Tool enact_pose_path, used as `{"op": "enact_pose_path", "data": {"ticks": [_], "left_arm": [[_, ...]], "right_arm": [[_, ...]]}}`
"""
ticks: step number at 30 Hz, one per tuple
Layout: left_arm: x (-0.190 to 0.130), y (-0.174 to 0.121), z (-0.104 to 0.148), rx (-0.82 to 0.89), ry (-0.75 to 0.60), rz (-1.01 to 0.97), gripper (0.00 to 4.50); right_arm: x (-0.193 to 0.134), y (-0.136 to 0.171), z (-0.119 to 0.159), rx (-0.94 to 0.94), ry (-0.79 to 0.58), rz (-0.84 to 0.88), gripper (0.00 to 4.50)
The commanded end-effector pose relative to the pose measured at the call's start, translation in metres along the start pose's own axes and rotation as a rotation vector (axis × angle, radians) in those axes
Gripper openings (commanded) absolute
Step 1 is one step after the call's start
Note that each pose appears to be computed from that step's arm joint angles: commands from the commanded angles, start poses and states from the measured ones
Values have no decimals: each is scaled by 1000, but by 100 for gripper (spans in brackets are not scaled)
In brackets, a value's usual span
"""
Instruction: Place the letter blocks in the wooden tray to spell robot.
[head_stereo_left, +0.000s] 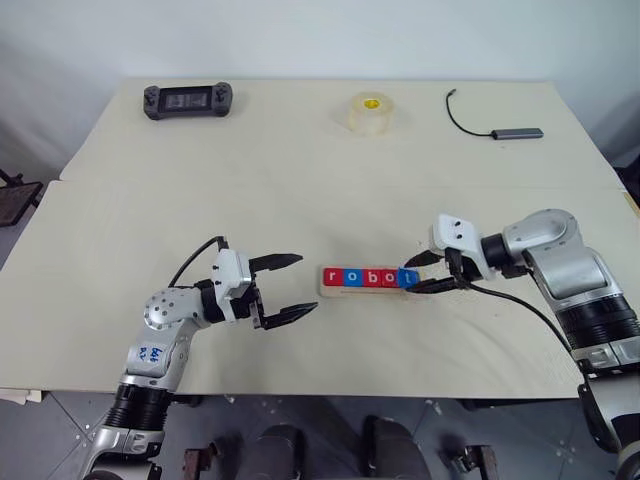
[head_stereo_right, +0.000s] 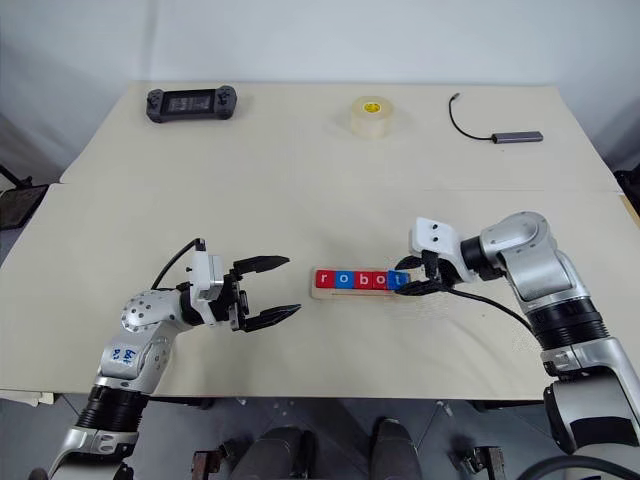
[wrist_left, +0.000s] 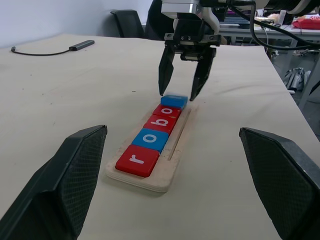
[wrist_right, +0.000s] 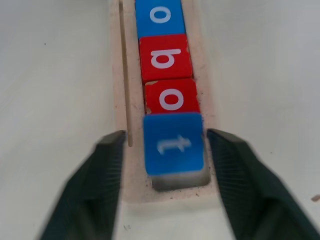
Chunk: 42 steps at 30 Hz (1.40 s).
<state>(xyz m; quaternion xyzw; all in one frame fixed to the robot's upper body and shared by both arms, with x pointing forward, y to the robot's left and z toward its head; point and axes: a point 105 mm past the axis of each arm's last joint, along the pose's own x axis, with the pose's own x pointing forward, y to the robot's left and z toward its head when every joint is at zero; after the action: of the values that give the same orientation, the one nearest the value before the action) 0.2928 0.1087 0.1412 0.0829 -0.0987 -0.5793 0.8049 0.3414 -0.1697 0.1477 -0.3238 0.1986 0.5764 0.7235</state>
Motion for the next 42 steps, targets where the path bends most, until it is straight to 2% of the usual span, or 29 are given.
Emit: {"op": "enact_pose_path", "data": {"ticks": [1,2,3,10,11,13,24,39,42], "left_arm": [[1,-2,9,41,-21,-4,450],[1,-2,9,40,-21,-4,450],[1,-3,9,40,-22,-4,450],[2,-2,8,39,-24,-8,450],[2,-2,8,38,-25,-8,450],[3,-2,8,38,-26,-10,450],[5,-3,8,34,-30,-8,450],[6,-3,8,36,-30,-14,450],[7,-2,9,37,-32,-16,450]], "right_arm": [[-11,-6,3,-18,4,-31,408],[-12,-7,3,-20,5,-35,439],[-13,-7,3,-22,3,-39,445],[-18,-2,29,-38,-98,-26,445],[-18,-3,34,-41,-117,-35,428],[-18,-4,38,-27,-127,-44,390],[4,-6,21,4,-102,-78,11],[-6,5,5,43,-73,-50,4],[-13,7,19,24,-137,-56,4]]}}
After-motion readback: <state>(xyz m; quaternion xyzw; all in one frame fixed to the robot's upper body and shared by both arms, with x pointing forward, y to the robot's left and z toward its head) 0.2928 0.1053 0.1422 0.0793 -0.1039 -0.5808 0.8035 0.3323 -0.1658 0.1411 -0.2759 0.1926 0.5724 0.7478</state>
